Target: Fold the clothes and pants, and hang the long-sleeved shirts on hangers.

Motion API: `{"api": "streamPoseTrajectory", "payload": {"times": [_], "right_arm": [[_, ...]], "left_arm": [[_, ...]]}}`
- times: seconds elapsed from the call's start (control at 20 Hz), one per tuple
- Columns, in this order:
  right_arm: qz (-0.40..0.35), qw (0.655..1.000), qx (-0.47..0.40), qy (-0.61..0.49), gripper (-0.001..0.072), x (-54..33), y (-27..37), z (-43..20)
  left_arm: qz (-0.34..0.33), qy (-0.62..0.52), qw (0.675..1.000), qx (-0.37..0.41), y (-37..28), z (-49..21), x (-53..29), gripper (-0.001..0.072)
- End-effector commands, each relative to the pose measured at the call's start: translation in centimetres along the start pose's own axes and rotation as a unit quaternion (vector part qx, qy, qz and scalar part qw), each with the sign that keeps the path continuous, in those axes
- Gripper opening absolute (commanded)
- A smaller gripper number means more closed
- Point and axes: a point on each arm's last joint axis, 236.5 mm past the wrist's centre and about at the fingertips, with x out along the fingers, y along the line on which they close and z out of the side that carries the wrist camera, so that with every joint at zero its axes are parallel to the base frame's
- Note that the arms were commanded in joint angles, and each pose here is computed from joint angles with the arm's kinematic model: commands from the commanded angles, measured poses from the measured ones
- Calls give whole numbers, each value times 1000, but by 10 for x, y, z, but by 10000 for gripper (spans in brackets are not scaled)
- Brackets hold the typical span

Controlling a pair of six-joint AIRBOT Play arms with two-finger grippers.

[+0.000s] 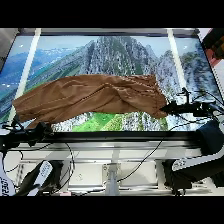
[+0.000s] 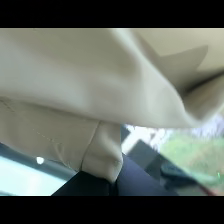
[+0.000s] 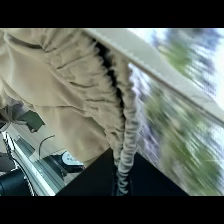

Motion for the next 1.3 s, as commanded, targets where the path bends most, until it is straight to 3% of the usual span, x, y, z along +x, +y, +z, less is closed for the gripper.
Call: {"api": "streamPoseTrajectory", "payload": {"times": [0.0, 0.3, 0.6, 0.85, 1.05, 1.25], "right_arm": [[24, 999, 7, -24, 42, -1, 12, 12], [35, 993, -43, -104, 41, -35, 52, 64], [-137, 960, -53, -237, 40, -114, 58, 101], [-251, 930, -45, -266, 40, -173, 74, 70], [-284, 929, -19, -235, 40, -182, 78, 35], [-305, 941, 27, -140, 40, -171, 61, -11]], "left_arm": [[10, -65, 998, -5, 1, 36, -10, 17], [21, -204, 979, 5, -19, 140, -73, 13], [11, -163, 986, 21, -41, 200, -58, 13], [-11, -151, 985, 83, -97, 249, -61, 14], [-19, -153, 982, 109, -118, 260, -82, 14], [67, -65, 987, 134, -74, 225, -73, 14]]}}
